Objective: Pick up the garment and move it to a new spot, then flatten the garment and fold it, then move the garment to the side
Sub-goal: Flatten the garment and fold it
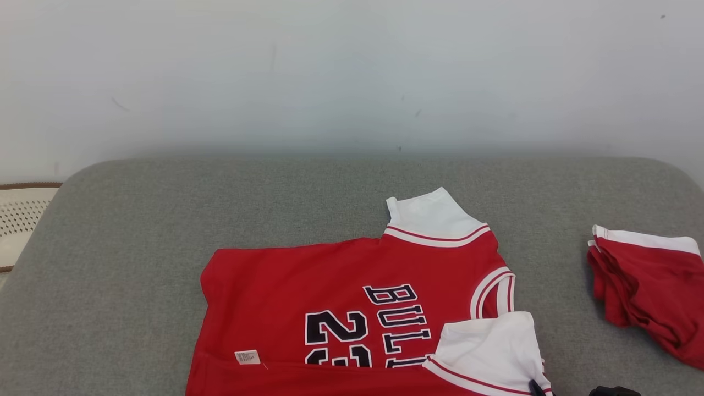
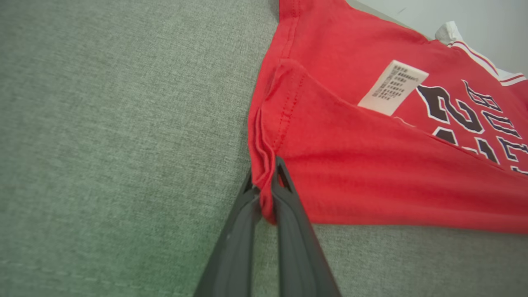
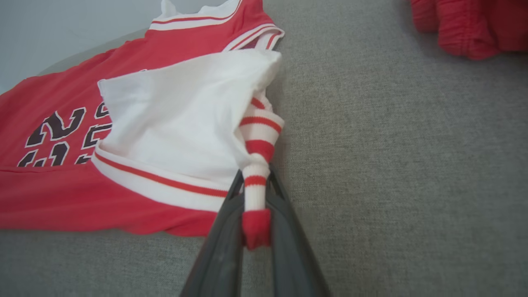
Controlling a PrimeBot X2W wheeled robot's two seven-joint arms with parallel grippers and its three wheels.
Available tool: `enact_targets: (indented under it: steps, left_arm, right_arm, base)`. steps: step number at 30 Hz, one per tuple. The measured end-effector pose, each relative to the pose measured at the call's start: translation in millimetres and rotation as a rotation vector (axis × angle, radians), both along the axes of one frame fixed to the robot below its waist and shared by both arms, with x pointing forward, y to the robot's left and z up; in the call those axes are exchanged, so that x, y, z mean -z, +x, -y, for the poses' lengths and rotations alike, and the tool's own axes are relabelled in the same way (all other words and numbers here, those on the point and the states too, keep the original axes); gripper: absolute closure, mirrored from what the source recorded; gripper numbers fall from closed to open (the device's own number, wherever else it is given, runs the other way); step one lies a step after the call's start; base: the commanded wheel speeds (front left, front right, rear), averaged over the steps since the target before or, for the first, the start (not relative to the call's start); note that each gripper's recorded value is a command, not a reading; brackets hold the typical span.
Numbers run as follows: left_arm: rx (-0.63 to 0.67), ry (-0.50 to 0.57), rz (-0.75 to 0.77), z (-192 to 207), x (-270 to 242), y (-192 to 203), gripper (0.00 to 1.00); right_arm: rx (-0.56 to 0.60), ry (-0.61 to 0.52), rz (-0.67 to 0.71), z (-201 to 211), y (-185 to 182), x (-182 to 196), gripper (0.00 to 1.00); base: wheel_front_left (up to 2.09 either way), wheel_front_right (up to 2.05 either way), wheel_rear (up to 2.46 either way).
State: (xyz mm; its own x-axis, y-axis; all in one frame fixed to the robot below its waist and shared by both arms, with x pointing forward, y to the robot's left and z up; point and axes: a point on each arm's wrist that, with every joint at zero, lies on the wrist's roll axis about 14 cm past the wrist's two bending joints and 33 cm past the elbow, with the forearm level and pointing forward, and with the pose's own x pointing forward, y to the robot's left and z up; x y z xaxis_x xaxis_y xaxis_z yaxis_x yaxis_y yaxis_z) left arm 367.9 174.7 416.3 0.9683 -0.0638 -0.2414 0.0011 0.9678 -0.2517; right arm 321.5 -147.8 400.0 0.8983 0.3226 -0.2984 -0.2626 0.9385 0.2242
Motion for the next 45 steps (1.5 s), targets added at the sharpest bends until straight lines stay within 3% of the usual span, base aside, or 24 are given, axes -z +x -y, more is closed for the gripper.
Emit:
enact_targets:
  steps: [1, 2, 3, 4, 5, 14, 25, 35, 45]
  left_arm:
    - [-0.001, -0.001, -0.003, 0, 1, 0, 1.00]
    - [0.000, -0.003, -0.007, 1, 2, 0, 1.00]
    - [-0.002, -0.005, -0.009, 1, 3, 0, 0.57]
    - [-0.006, -0.006, -0.011, 0, 4, 1, 0.02]
    - [-0.010, -0.003, -0.013, -1, 4, 1, 0.00]
    - [-0.034, 0.035, 0.121, -12, -35, 25, 0.00]
    - [0.048, 0.092, 0.244, -1, -88, 97, 0.00]
    - [0.186, 0.131, 0.147, 23, -72, 160, 0.00]
    - [0.347, 0.155, -0.039, 40, -54, 181, 0.00]
  right_arm:
    - [0.001, 0.001, -0.005, 0, 0, 1, 0.98]
    - [0.005, 0.006, -0.010, 0, 0, 2, 0.53]
    - [0.007, 0.007, -0.014, 1, 0, 3, 0.00]
    - [0.011, 0.010, -0.017, 2, 0, 4, 0.00]
    - [0.019, 0.010, -0.014, 4, 3, 3, 0.00]
    - [0.088, -0.024, 0.153, 31, 44, -44, 0.00]
    - [-0.033, -0.039, 0.341, -11, 103, -100, 0.00]
    - [-0.090, -0.072, 0.356, -30, 152, -100, 0.00]
    - [-0.063, -0.077, 0.298, -20, 156, -78, 0.00]
  base:
    - [0.00, 0.00, 0.00]
    - [0.00, 0.00, 0.00]
    - [0.00, 0.00, 0.00]
    - [0.00, 0.00, 0.00]
    - [0.00, 0.00, 0.00]
    - [0.00, 0.00, 0.00]
    - [0.00, 0.00, 0.00]
    - [0.00, 0.00, 0.00]
    - [0.00, 0.00, 0.00]
